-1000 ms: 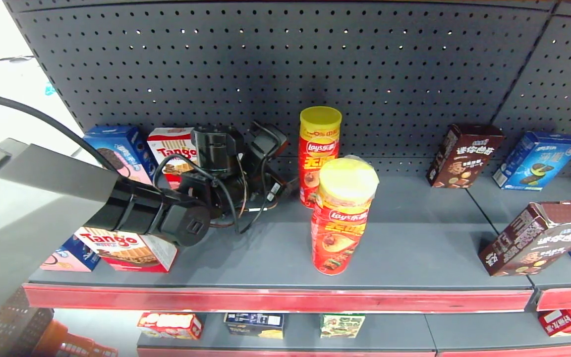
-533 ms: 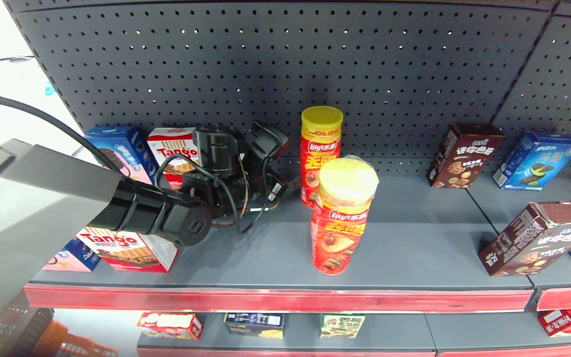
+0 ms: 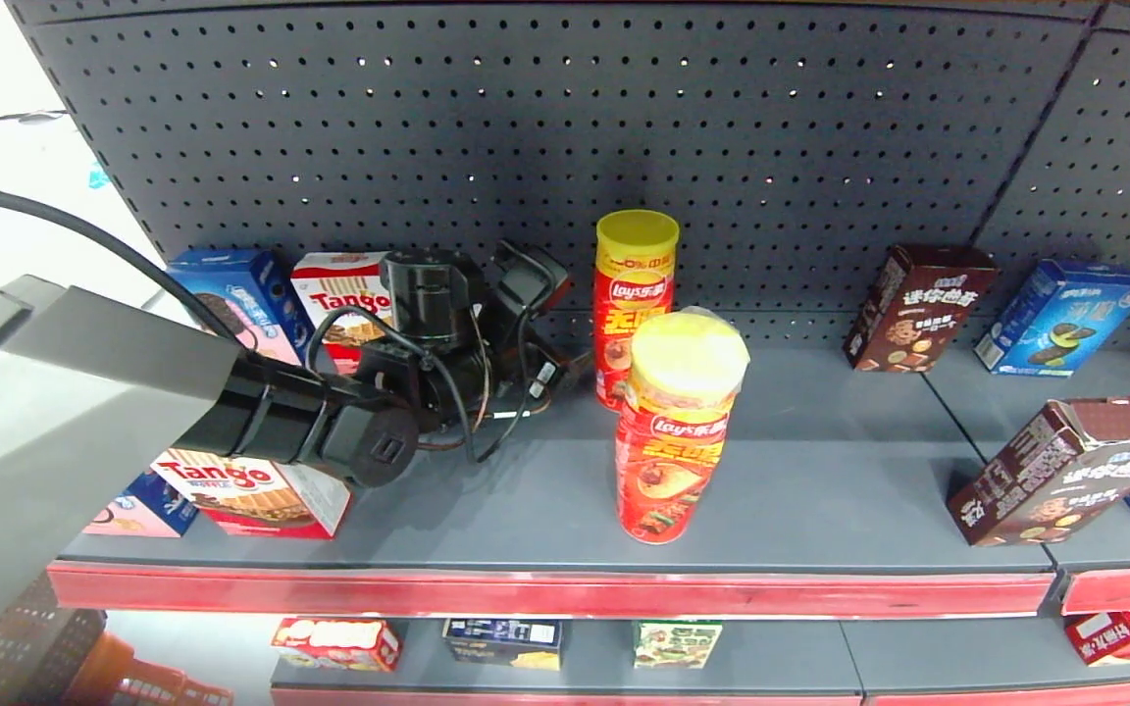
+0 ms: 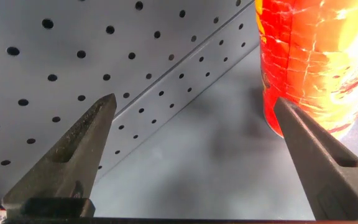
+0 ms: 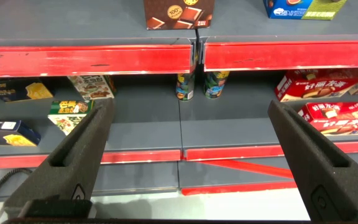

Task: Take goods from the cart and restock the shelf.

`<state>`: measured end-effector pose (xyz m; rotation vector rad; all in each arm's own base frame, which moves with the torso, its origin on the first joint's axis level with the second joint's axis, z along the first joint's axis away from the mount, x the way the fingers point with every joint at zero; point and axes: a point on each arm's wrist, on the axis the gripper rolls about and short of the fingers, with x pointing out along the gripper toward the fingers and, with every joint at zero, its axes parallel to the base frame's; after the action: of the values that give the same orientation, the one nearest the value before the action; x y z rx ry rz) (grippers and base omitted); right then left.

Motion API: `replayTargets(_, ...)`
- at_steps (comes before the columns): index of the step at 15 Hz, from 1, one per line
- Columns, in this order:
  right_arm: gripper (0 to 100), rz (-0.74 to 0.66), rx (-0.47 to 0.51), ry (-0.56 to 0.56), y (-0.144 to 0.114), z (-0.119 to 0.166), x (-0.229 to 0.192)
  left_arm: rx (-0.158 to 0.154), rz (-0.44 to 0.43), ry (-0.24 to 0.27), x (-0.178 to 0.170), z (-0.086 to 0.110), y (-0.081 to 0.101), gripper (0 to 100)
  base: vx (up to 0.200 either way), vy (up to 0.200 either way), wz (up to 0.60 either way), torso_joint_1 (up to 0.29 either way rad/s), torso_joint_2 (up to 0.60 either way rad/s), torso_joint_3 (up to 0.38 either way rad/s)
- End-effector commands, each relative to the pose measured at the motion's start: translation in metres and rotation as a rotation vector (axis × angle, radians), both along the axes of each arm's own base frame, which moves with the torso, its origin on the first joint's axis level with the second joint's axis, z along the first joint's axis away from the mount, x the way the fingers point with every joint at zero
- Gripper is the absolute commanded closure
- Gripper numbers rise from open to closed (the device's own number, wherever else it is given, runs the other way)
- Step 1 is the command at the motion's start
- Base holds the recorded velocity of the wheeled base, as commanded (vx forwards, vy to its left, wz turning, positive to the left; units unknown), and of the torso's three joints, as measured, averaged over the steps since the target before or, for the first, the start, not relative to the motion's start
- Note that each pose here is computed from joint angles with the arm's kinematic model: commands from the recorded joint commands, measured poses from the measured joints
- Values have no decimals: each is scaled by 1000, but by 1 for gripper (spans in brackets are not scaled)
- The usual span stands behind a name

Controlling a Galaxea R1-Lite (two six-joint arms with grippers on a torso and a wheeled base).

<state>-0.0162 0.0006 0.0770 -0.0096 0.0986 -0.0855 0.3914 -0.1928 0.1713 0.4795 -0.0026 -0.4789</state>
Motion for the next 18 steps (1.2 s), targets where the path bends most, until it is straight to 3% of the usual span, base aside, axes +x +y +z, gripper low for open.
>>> replayTargets(1,0,0,0,2,0,0,0,-42,31,-30,-3,20,14,0,0,0,0,0,0,0)
replayTargets(3,0,0,0,2,0,0,0,-90,51,-76,-14,47,27,0,0,0,0,0,0,0)
replayTargets(5,0,0,0,2,0,0,0,-112,76,-122,-30,71,46,0,0,0,0,0,0,0)
replayTargets(8,0,0,0,2,0,0,0,-156,107,-147,-73,96,64,0,0,0,0,0,0,0)
replayTargets(11,0,0,0,2,0,0,0,-195,162,-117,-126,97,85,0,0,0,0,0,0,0)
replayTargets(14,0,7,-1,2,0,0,0,-186,180,-89,-180,82,107,0,0,0,0,0,0,0)
replayTargets(16,0,95,1,-84,-1,-2,-6,-176,206,-67,-195,70,115,0,0,0,0,0,0,0)
replayTargets(18,0,95,-5,-90,0,-2,-7,-199,216,-113,-197,77,119,0,0,0,0,0,0,0)
